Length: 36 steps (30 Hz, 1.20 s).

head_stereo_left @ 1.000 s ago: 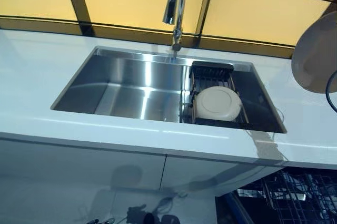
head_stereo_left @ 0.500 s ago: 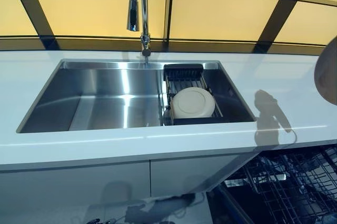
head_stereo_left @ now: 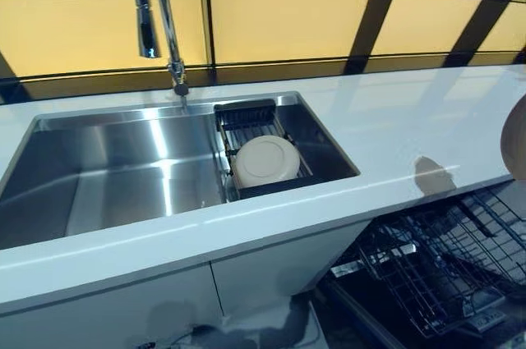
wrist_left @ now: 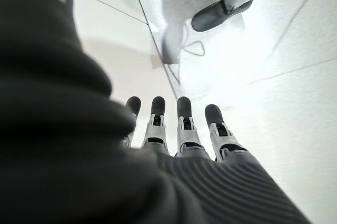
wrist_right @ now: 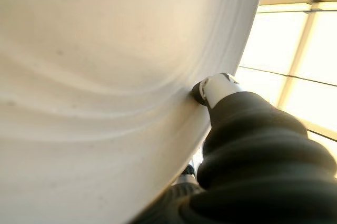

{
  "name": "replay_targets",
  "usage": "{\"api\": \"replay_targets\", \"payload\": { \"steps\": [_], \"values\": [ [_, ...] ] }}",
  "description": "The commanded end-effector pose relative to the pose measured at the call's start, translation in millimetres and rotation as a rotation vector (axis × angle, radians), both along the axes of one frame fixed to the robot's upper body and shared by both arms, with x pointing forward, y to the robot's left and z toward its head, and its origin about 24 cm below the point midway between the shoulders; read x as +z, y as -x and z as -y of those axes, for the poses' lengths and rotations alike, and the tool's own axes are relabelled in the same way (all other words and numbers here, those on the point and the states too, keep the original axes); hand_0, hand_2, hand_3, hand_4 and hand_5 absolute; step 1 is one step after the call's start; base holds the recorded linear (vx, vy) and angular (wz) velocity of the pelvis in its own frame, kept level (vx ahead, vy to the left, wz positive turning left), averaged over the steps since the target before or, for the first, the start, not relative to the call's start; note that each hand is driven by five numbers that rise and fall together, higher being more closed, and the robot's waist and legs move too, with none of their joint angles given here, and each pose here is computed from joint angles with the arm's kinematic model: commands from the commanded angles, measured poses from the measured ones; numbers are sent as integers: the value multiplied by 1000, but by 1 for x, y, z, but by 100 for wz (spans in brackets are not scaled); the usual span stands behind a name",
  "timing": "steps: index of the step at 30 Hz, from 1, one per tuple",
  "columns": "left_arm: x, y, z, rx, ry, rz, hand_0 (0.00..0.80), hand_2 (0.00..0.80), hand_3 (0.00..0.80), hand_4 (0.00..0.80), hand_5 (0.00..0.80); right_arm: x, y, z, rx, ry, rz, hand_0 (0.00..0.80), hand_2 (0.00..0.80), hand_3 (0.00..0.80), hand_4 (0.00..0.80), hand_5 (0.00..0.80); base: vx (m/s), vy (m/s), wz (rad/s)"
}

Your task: Take plates into dishwasher

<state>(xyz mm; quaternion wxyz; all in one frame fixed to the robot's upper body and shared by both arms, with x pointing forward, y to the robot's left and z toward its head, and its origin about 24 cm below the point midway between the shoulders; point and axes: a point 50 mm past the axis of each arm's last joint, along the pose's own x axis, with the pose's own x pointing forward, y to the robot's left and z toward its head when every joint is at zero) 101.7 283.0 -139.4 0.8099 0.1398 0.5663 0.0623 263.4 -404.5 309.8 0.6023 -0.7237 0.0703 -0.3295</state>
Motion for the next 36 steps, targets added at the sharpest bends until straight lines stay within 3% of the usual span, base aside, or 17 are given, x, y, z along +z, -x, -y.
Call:
{"api": "replay_targets", "payload": {
  "steps": [1,14,26,36],
  "values": [
    [0,0,-7,-43,-39,-39,0,0,0,0,0,26,16,6,-54,40,79,800,800,800,800,800,23,-7,-25],
    [-1,-1,-4,-28,-26,-38,0,0,0,0,0,-43,23,21,-79,-74,-8,800,800,800,800,800,29,-4,-12],
    [-5,2,3,-5,0,-35,0,0,0,0,0,-92,12,9,-31,-161,-25,800,800,800,800,800,3,-1,0],
    [-6,5,7,-7,7,-30,0,0,0,0,0,-105,0,-12,8,25,-62,800,800,800,800,800,0,0,0]
  ]
}}
